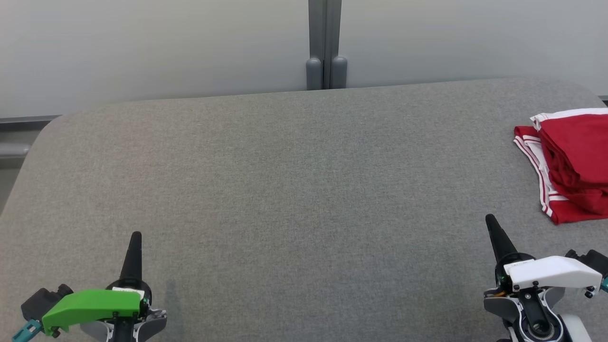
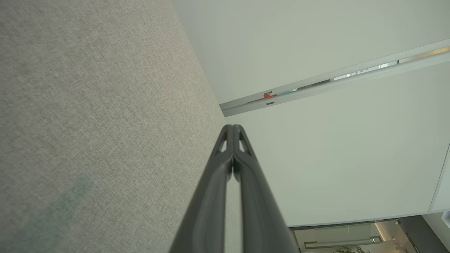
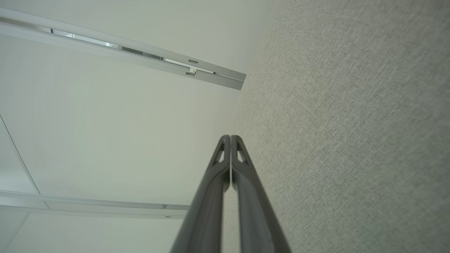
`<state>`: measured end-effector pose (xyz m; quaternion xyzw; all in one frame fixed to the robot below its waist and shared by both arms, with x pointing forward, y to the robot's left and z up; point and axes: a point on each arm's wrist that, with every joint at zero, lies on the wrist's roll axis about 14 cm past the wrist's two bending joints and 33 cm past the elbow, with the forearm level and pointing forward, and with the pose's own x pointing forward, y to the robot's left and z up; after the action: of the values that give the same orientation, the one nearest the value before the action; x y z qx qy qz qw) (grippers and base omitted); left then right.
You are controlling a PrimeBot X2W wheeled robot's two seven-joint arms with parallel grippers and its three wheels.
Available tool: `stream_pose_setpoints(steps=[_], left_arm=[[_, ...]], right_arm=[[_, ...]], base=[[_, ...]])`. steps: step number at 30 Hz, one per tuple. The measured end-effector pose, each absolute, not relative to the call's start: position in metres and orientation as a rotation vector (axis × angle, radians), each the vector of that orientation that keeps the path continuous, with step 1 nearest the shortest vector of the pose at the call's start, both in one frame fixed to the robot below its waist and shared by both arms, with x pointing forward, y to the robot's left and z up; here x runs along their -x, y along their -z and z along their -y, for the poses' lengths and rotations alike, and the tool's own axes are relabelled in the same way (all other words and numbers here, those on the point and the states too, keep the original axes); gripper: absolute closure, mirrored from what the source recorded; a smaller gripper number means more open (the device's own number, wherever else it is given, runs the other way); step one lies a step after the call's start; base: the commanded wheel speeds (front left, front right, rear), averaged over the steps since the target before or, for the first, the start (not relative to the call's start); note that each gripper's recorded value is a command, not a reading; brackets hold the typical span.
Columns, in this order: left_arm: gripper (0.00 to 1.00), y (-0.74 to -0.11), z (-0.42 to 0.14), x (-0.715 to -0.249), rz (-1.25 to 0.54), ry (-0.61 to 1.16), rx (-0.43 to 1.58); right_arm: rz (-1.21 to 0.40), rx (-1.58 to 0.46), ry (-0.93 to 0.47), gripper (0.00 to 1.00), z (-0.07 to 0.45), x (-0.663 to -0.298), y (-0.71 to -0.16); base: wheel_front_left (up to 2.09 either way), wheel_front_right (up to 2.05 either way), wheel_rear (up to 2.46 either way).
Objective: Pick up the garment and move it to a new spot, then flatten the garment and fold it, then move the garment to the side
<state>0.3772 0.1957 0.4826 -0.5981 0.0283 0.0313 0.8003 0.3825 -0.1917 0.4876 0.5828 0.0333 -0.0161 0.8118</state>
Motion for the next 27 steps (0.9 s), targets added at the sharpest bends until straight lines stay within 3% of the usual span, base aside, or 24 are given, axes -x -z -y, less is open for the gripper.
stream_pose_setpoints(steps=[27], left_arm=[[1.0,-0.496,-0.198,-0.384,-0.029,-0.034,1.478]], right_arm=[[-0.032,-1.463,0.02,1.0,0.197,-0.386,-0.498]], base=[[0.0,0.0,0.0]])
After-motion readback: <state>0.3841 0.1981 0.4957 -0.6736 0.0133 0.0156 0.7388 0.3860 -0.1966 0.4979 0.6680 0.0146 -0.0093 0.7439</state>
